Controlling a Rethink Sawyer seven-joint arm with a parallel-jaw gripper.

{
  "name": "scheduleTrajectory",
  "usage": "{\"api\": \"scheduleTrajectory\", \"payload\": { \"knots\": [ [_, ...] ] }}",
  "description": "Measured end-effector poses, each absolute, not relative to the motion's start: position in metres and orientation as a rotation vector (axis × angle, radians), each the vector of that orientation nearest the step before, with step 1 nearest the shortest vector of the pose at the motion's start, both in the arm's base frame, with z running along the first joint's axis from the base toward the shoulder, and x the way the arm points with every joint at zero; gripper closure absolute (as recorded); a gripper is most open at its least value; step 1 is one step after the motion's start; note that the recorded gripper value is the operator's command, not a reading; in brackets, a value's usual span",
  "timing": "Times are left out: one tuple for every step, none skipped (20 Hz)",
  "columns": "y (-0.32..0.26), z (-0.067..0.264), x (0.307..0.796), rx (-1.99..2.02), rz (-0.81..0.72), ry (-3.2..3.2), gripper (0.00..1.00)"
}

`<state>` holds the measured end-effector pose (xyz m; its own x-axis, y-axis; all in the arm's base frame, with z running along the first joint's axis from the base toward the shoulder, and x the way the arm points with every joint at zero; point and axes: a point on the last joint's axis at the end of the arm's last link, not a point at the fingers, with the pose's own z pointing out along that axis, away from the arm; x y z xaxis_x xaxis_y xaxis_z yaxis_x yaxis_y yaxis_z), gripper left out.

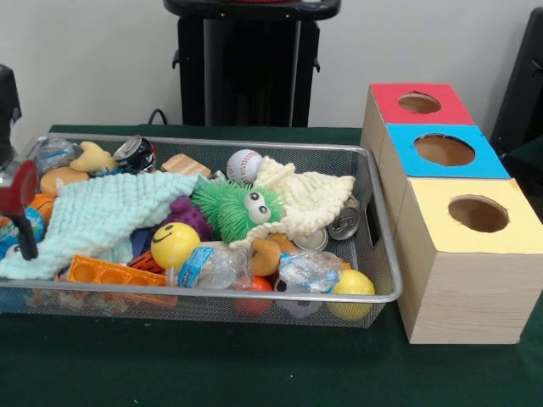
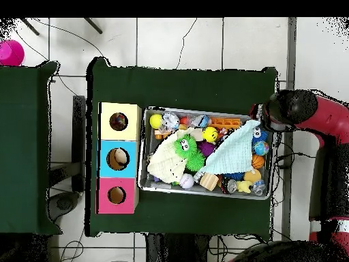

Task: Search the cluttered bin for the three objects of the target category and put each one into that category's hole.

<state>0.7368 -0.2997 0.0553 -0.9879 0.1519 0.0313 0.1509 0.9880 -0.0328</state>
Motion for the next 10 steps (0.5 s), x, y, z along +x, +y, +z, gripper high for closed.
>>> {"api": "scheduleTrajectory", "payload": {
  "knots": [
    [-0.301,0.059,0.737,-0.237,0.052,-3.101,0.0],
    [-0.302,0.062,0.736,-0.237,0.056,-3.102,0.0],
    [-0.304,0.066,0.735,-0.238,0.063,-3.103,0.0],
    [-0.308,0.076,0.733,-0.241,0.078,-3.105,0.0],
    [-0.311,0.079,0.731,-0.242,0.084,-3.106,0.0],
    [-0.312,0.082,0.73,-0.244,0.089,-3.106,0.0],
    [-0.317,0.085,0.728,-0.249,0.099,-3.105,0.0],
    [-0.319,0.086,0.726,-0.254,0.103,-3.104,0.0],
    [-0.321,0.086,0.726,-0.256,0.103,-3.103,0.0],
    [-0.322,0.086,0.725,-0.259,0.104,-3.102,0.0]
  ]
}}
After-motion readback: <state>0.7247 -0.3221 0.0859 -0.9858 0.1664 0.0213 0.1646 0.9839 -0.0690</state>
